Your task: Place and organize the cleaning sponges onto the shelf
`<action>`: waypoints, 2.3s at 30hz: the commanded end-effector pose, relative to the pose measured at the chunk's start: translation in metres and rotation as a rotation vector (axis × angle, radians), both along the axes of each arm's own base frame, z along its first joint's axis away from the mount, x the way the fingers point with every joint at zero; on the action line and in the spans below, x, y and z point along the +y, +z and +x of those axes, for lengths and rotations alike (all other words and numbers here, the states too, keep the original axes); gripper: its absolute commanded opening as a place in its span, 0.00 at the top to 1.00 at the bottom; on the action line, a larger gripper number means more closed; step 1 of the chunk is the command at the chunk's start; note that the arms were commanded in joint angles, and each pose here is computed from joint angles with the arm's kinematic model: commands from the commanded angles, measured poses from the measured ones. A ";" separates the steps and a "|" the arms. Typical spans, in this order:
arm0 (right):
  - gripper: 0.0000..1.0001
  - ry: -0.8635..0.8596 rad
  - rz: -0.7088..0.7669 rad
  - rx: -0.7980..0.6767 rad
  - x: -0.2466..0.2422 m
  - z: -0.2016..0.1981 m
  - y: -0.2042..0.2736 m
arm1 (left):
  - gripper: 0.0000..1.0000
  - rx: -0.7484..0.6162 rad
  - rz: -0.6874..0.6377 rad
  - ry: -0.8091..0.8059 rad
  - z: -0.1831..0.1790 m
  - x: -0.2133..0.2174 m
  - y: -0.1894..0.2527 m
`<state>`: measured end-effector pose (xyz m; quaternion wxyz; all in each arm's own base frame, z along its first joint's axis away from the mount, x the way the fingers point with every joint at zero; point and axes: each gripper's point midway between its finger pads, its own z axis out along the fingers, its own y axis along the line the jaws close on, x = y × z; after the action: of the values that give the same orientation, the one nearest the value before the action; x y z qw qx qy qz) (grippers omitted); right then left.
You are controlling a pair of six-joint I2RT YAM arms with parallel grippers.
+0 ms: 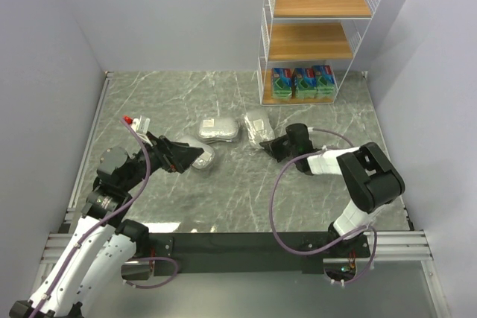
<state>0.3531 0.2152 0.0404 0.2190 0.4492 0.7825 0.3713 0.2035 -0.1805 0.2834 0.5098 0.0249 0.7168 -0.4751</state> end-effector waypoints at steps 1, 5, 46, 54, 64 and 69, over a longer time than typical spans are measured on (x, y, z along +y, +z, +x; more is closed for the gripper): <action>1.00 -0.024 -0.046 0.040 -0.022 -0.013 -0.027 | 0.01 -0.010 -0.001 -0.001 -0.001 0.000 0.002; 1.00 0.022 -0.028 -0.037 -0.022 -0.018 -0.005 | 0.01 -0.005 0.002 -0.002 0.000 -0.001 0.002; 1.00 -0.074 -0.026 -0.566 -0.188 0.119 0.289 | 0.01 -0.036 -0.002 -0.002 0.002 -0.001 0.012; 1.00 -0.089 0.002 -0.489 -0.205 0.172 0.274 | 0.01 -0.041 0.021 0.017 -0.001 0.004 0.012; 1.00 -0.105 -0.007 -0.510 -0.218 0.193 0.295 | 0.01 -0.034 0.023 0.011 0.000 0.003 0.011; 0.98 -0.114 0.000 -0.485 -0.224 0.196 0.287 | 0.01 -0.028 0.024 0.006 0.000 0.002 0.009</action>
<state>0.5484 -0.0030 0.3115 0.4111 0.3949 0.6868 0.4510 0.2034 -0.1780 0.2752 0.5023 0.0224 0.7306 -0.4619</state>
